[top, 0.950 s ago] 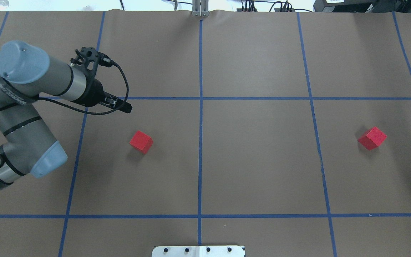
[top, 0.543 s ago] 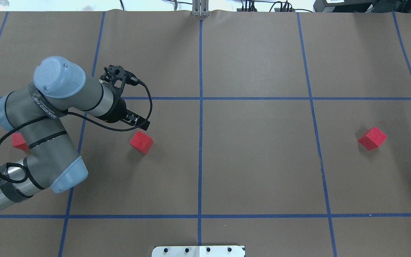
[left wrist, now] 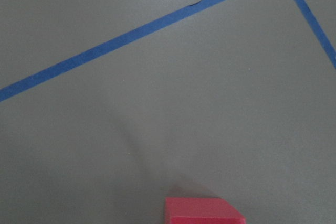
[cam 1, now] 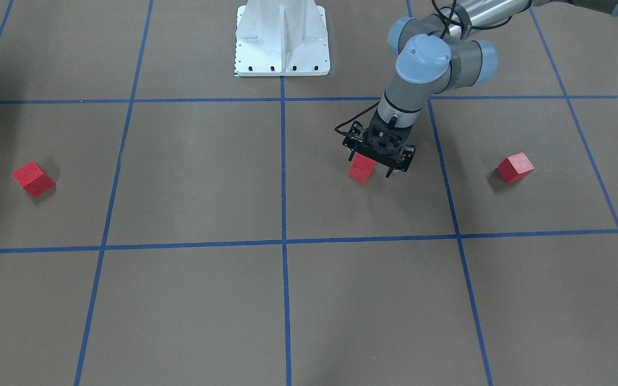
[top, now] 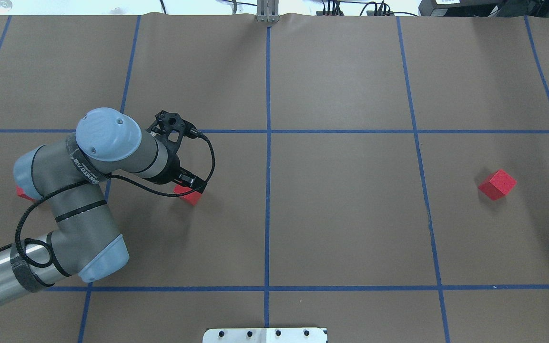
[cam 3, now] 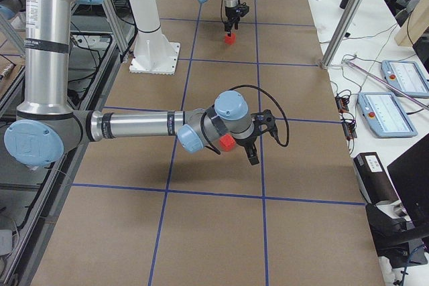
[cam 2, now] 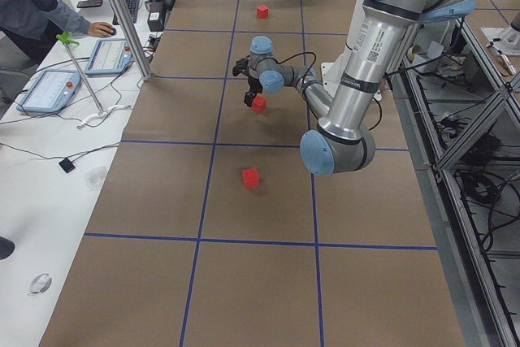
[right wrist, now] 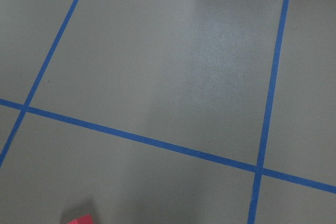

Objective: Form red blocks into L shape at center
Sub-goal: 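Reach the left gripper down to the red cube left of center, then close the left gripper on the red cube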

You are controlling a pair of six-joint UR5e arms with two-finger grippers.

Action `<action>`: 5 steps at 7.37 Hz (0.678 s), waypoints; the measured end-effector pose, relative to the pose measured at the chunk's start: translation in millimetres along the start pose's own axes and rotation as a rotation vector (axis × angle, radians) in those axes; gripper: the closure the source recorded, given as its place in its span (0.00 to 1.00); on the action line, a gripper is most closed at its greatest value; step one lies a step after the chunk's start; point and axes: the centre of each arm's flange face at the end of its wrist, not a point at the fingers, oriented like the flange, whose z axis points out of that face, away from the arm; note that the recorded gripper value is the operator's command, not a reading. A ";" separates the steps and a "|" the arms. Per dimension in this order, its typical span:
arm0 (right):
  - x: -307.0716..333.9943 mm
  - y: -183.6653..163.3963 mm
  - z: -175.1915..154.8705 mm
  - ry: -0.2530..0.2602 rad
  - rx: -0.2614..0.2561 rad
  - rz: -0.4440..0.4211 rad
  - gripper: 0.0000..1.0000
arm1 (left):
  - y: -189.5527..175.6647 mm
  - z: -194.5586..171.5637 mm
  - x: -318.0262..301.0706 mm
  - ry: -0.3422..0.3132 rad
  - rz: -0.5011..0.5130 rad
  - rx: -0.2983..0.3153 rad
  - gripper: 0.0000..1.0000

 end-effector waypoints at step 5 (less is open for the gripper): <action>2.4 1.2 2.1 0.001 -0.004 0.004 0.01 | 19.7 21.7 23.1 0.004 0.021 -0.050 0.01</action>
